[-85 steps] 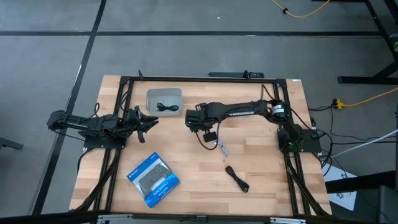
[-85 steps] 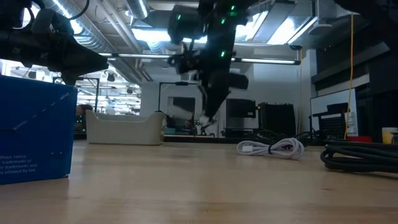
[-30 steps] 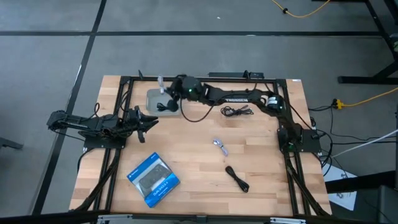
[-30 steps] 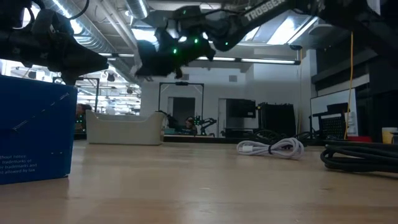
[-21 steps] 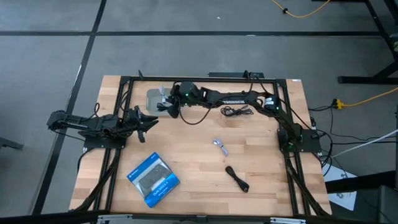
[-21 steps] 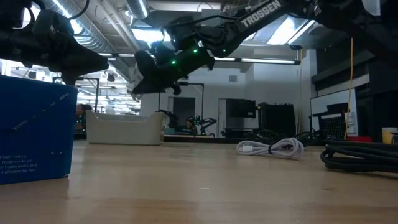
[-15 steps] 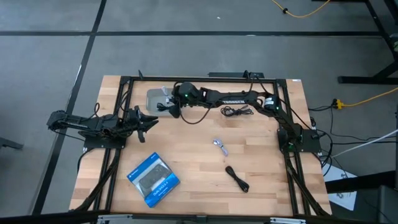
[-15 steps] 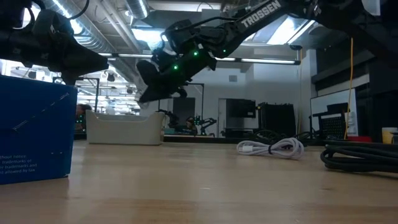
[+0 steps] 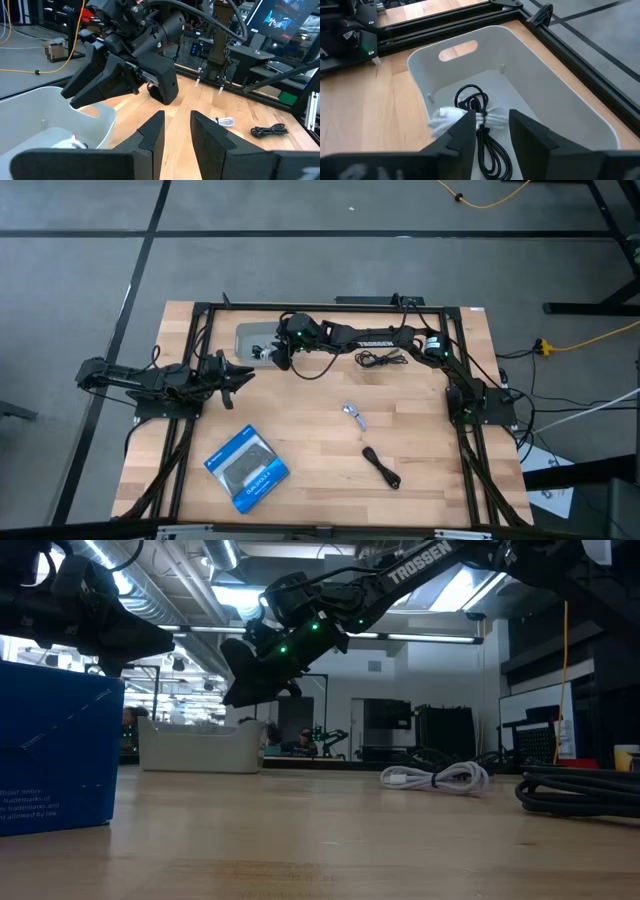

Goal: Pick and place USB-C Cables
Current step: Put the light blue charger cable into the white bin

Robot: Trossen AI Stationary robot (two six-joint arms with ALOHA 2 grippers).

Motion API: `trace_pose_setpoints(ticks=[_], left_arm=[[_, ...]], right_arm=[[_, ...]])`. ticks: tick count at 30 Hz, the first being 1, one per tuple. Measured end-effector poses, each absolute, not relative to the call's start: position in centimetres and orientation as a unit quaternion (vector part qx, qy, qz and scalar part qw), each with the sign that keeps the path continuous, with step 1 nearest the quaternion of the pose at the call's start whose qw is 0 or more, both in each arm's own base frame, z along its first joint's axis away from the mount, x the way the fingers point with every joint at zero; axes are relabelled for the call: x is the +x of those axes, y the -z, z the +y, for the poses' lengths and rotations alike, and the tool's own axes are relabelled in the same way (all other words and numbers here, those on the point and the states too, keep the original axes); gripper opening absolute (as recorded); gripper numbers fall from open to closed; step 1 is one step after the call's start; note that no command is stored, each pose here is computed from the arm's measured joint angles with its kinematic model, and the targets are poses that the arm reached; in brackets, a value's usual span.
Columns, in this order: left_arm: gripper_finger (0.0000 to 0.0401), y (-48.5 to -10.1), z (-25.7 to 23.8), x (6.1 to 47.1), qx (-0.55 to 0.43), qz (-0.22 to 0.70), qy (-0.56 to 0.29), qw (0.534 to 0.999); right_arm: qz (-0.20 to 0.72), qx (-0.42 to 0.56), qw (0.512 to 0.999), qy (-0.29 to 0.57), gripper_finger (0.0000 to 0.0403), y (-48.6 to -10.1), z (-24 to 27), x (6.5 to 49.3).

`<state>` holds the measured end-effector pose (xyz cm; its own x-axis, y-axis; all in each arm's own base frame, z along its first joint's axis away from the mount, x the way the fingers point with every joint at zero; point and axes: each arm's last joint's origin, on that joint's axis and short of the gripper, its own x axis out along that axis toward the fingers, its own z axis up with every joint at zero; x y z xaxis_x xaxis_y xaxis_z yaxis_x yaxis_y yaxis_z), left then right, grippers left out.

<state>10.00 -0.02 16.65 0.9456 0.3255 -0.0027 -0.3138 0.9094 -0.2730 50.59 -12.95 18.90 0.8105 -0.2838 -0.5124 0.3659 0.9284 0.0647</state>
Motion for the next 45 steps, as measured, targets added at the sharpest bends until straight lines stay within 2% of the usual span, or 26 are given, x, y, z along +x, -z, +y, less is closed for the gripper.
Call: trace_pose_setpoints(ticks=[9, 13, 18, 23, 27, 33, 41, 45], left_arm=[[0.0086, -16.6, 0.0, 10.0, -0.136, -0.021, -0.163, 0.977], [0.0086, -16.6, 0.0, 10.0, -0.136, -0.021, -0.163, 0.977], [0.0086, -16.6, 0.0, 10.0, -0.136, -0.021, -0.163, 0.977], [0.0086, -16.6, 0.0, 10.0, -0.136, -0.021, -0.161, 0.977], [0.0086, -16.6, 0.0, 10.0, -0.136, -0.021, -0.161, 0.977], [0.0086, -16.6, 0.0, 10.0, -0.136, -0.021, -0.160, 0.977], [0.0086, -16.6, 0.0, 10.0, -0.137, -0.021, -0.160, 0.977], [0.0086, -16.6, 0.0, 10.0, -0.137, -0.021, -0.160, 0.977]], right_arm=[[0.231, 0.077, 0.951, 0.190, 0.0123, -19.3, -13.4, 50.7], [0.233, 0.099, 0.954, 0.161, 0.0123, -19.8, -13.1, 50.6], [0.244, 0.109, 0.955, 0.127, 0.0124, -22.8, -12.3, 49.5], [0.306, 0.116, 0.937, 0.125, 0.0124, -25.4, -11.5, 47.2], [0.393, 0.129, 0.902, 0.126, 0.0124, -26.6, -10.5, 44.6], [0.520, 0.177, 0.822, 0.150, 0.0124, -26.3, -8.2, 41.7], [0.672, 0.168, 0.693, 0.200, 0.0124, -25.0, -3.9, 38.5], [0.720, 0.135, 0.652, 0.194, 0.0124, -25.1, -1.5, 37.3]])
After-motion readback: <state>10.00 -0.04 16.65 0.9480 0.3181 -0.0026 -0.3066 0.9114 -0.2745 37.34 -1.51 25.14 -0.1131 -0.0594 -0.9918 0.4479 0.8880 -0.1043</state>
